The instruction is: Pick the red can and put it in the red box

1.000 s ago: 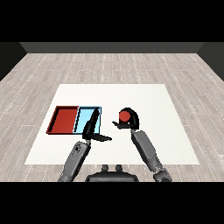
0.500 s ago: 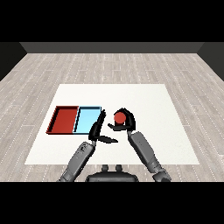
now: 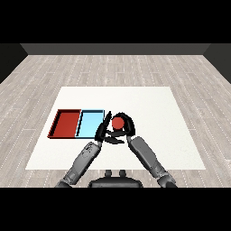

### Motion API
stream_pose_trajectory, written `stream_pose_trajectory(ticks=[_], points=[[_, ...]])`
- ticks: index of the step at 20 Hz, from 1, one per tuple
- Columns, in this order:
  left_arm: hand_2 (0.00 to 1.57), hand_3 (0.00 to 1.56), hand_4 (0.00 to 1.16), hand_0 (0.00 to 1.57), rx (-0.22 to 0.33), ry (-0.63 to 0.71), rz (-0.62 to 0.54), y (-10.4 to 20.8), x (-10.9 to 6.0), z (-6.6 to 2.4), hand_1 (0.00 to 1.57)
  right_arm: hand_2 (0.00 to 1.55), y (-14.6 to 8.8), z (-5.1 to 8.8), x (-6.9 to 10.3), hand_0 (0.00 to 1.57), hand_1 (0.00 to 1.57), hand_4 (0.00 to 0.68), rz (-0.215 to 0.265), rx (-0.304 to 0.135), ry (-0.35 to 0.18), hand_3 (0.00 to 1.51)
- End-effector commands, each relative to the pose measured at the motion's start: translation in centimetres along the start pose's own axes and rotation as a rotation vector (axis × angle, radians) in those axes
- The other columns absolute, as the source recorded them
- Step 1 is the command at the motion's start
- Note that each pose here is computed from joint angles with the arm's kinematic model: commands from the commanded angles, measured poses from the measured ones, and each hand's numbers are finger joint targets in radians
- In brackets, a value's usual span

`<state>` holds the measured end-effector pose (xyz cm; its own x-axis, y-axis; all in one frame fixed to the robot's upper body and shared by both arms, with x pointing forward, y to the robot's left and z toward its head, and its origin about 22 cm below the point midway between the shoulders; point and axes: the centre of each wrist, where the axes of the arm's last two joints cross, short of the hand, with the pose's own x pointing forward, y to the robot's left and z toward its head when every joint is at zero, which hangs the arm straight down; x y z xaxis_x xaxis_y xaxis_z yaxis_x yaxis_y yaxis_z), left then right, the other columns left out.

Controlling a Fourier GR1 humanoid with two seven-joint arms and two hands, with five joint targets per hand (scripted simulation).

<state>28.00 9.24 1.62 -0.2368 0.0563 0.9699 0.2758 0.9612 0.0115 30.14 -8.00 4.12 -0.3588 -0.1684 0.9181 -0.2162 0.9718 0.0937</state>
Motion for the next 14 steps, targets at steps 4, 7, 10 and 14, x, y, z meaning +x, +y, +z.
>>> stream_pose_trajectory(ticks=[4,7,10,14], points=[[0.0,0.0,0.0,0.0,-0.008,-0.009,-0.012,-1.2,0.7,-0.9,0.0,1.43,-0.2,-0.7,1.2,1.45,1.45,0.615,-0.01,0.027,-0.02,1.39],[0.0,0.0,0.0,0.0,-0.027,0.001,-0.015,-0.2,1.3,-3.0,0.0,1.43,1.1,-0.1,1.1,1.44,1.44,0.609,-0.04,0.019,-0.032,1.38],[0.0,0.0,0.0,0.0,-0.041,0.008,-0.044,0.1,-0.5,-1.98,0.0,1.43,2.5,0.8,0.2,1.44,1.44,0.595,-0.049,0.061,-0.009,1.38],[0.0,0.0,0.0,0.0,-0.039,-0.004,-0.021,-3.4,-0.8,-0.48,0.0,1.45,2.2,0.3,0.8,1.45,1.45,0.555,-0.054,0.05,-0.007,1.4]])
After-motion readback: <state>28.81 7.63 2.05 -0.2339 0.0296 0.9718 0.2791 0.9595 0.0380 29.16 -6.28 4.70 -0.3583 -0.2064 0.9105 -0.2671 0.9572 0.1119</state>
